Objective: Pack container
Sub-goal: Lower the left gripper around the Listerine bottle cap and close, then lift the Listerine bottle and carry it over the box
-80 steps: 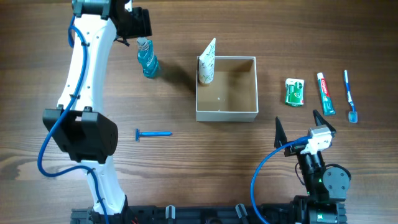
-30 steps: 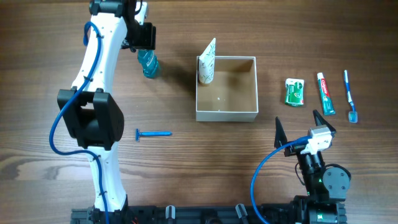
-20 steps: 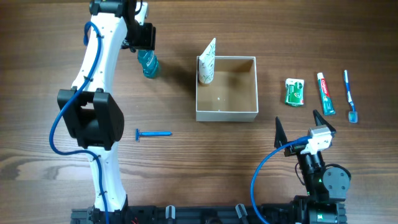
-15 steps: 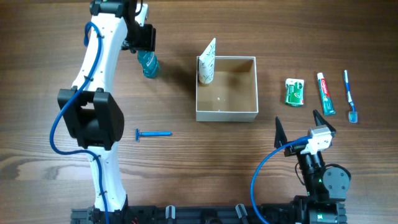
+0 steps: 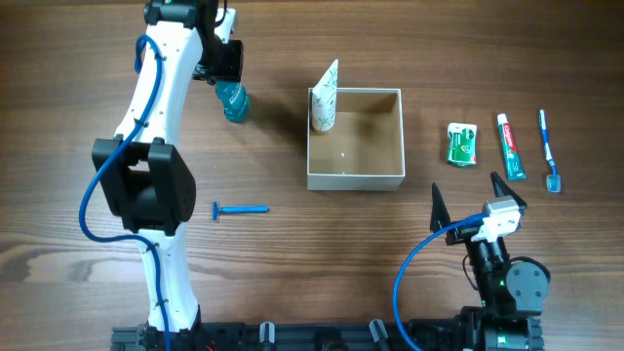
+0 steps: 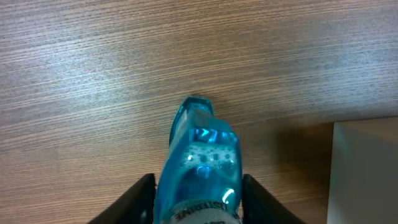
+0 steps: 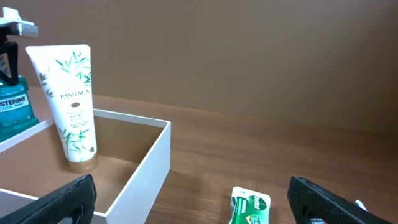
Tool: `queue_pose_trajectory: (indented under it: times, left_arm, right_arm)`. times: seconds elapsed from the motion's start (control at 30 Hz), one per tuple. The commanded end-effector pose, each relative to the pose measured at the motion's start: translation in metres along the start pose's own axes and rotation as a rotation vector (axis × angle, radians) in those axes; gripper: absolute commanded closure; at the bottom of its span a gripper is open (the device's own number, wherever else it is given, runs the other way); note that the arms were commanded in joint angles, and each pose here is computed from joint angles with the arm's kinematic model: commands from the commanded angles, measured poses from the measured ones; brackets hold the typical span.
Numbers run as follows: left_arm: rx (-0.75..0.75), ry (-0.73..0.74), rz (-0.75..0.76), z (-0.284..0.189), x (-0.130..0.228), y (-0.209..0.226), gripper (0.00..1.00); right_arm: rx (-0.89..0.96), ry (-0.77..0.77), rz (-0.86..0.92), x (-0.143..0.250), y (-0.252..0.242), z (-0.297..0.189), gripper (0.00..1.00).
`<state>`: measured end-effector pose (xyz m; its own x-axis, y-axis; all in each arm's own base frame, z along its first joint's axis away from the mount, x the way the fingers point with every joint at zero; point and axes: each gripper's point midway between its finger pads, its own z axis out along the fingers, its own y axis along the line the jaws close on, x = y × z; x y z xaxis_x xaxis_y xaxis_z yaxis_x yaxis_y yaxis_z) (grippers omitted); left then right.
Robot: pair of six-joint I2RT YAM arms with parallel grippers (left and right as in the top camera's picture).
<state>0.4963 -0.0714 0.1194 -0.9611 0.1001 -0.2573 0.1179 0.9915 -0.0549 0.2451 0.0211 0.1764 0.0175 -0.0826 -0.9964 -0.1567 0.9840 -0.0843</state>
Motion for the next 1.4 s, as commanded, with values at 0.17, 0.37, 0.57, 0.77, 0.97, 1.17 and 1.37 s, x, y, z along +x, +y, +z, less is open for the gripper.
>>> queue_pose_trajectory:
  times: [0.17, 0.37, 0.57, 0.77, 0.97, 1.17, 1.37]
  left_arm:
    - [0.012, 0.017, -0.008, 0.006, 0.004, -0.004, 0.85]
    - [0.012, 0.013, -0.038, 0.004, 0.002, -0.003, 0.96]
    - [0.013, -0.017, -0.051, -0.008, -0.002, -0.004, 0.96]
    - [0.017, -0.103, -0.059, -0.039, -0.013, -0.005, 0.96]
    - [0.023, -0.22, -0.078, -0.083, -0.025, -0.007, 0.96]
    - [0.015, -0.365, -0.106, -0.137, -0.036, -0.006, 0.96]
    - [0.015, -0.502, -0.123, -0.198, -0.034, -0.007, 0.96]
  right_arm:
    - [0.014, -0.006, 0.005, -0.001, -0.003, 0.0, 0.0]
    - [0.014, -0.006, 0.005, -0.001, -0.003, 0.0, 0.0]
    - [0.014, -0.006, 0.005, -0.001, -0.003, 0.0, 0.0]
    - [0.014, -0.006, 0.005, -0.001, -0.003, 0.0, 0.0]
    - [0.014, -0.006, 0.005, -0.001, -0.003, 0.0, 0.0]
    - [0.014, -0.006, 0.005, -0.001, -0.003, 0.0, 0.0]
    - [0.014, -0.006, 0.005, -0.001, -0.003, 0.0, 0.0]
